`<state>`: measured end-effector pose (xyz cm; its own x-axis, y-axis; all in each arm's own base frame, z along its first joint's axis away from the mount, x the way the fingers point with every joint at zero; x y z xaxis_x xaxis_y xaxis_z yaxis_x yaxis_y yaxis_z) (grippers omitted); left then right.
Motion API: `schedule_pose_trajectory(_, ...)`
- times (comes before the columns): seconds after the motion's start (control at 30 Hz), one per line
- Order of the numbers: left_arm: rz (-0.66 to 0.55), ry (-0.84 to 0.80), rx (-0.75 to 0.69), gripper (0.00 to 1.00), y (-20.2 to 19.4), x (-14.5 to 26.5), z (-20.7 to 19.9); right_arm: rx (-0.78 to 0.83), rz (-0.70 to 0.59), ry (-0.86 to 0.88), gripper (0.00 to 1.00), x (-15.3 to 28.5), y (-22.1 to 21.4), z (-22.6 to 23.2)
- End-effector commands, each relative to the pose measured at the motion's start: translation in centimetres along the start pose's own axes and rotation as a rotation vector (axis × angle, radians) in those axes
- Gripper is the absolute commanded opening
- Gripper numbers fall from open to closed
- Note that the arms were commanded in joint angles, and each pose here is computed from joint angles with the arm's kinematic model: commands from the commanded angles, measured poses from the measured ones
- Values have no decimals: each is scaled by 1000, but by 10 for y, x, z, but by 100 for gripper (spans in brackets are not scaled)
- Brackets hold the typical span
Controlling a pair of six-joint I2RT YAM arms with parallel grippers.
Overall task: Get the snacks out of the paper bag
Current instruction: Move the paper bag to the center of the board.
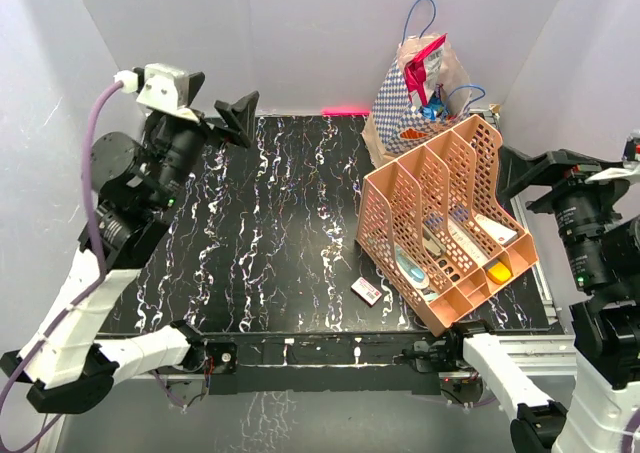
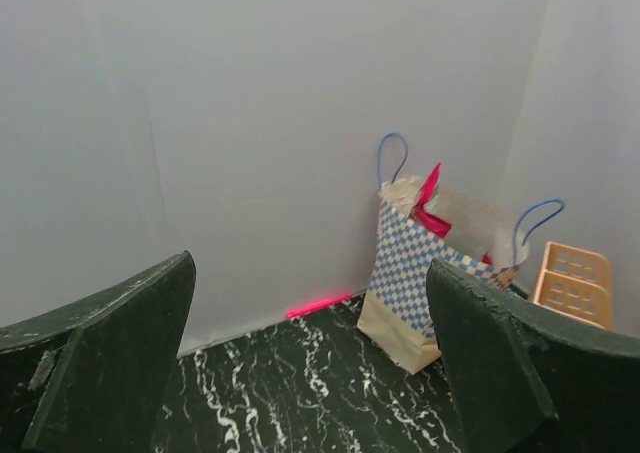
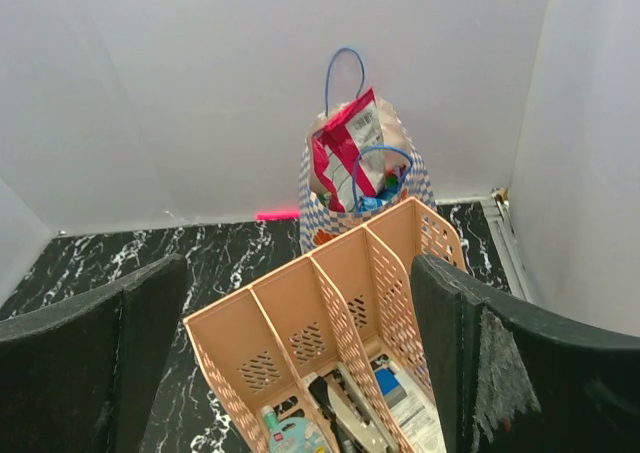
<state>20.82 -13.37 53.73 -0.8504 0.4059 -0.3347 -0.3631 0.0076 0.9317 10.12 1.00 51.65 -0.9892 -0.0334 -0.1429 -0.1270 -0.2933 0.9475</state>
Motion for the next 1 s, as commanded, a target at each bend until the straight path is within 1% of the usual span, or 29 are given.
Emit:
schedule_pose_trajectory(0.0,80,75,8,98,-20,-15,12,-13,19,-60,98,-24,-7,-6)
schedule_pose_trajectory(0.2,205,113,10,98,-65,-37,22,-11,80,-162,98,-57,-27,-16)
schedule_pose_trajectory(0.37,266,88,33,98,-98,-48,21,-14,163,-211,98,-92,-54,-21)
schedule_pose_trajectory(0.5,301,59,39,98,-121,-47,15,-36,225,-238,98,-118,-79,-22)
schedule_pose_trajectory(0.7,330,23,44,98,-153,-35,-2,-105,263,-270,98,-154,-105,-20)
schedule_pose_trajectory(0.77,332,6,26,98,-160,-29,-8,-135,262,-301,98,-166,-109,-20)
schedule_pose_trajectory(0.97,323,17,2,98,-172,-12,-21,-238,197,-376,97,-211,-116,-22)
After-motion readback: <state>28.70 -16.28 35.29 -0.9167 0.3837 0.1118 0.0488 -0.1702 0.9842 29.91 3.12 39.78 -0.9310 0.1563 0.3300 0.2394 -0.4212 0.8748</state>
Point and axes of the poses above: each gripper's point midway between its finger pads, its own x axis back along the fingers, its own z axis along the line the jaws close on, y = z × x, the point moved 7 cm from there along x, back along the fingers, and after that the axes turned 7 degrees about -x, right-handed, at the moved point
